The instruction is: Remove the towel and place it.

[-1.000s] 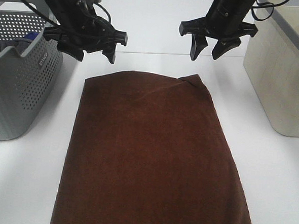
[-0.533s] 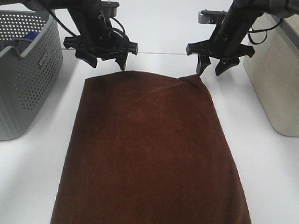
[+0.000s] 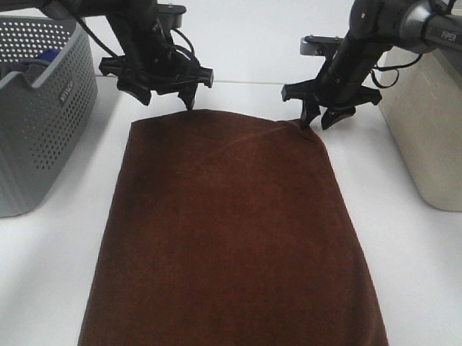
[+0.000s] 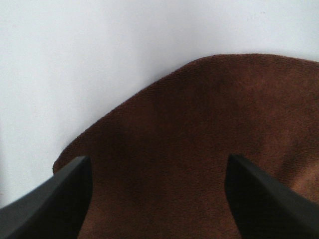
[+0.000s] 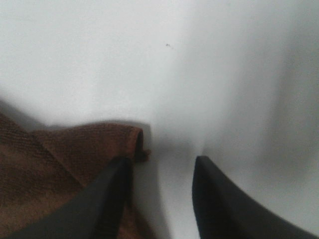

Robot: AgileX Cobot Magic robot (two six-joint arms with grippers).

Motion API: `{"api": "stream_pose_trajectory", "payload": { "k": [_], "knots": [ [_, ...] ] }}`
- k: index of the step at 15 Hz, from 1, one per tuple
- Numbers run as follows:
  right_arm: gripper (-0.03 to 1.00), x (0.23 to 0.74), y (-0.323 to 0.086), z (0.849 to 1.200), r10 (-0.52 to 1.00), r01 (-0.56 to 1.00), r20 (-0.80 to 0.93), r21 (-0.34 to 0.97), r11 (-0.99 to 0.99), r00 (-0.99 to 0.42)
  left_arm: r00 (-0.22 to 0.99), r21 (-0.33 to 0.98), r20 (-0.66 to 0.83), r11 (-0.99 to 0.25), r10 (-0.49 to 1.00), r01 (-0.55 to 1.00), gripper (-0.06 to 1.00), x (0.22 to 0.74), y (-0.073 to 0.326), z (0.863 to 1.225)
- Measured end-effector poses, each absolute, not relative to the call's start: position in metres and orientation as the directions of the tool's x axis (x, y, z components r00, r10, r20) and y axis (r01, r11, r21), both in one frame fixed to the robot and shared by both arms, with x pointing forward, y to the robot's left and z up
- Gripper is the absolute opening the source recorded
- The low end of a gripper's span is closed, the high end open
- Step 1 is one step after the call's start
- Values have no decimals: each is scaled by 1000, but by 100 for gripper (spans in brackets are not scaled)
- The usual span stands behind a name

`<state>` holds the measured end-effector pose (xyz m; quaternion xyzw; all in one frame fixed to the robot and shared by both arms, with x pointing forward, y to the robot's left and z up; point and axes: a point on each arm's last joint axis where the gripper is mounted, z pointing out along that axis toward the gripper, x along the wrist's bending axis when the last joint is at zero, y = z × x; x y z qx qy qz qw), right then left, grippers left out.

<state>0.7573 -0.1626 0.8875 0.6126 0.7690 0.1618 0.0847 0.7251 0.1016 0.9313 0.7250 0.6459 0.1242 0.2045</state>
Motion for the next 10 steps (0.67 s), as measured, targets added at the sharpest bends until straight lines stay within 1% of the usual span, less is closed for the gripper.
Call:
{"api": "stream_pose_trajectory", "payload": {
  "k": [1, 5, 8, 10],
  "knots": [
    [34, 757, -163, 887, 970, 915, 69, 353, 197, -235, 136, 457, -84, -83, 987, 886, 71, 725, 102, 931],
    [0, 756, -162, 887, 962, 911, 66, 344, 227, -264, 136, 456, -83, -83, 987, 886, 71, 725, 102, 931],
    [0, 757, -162, 893, 959, 905, 58, 351, 240, -276, 136, 455, -83, -83, 987, 886, 71, 725, 102, 931],
    [0, 760, -164, 906, 957, 893, 19, 366, 261, -288, 136, 455, -83, -83, 987, 886, 71, 725, 102, 931]
  ]
}}
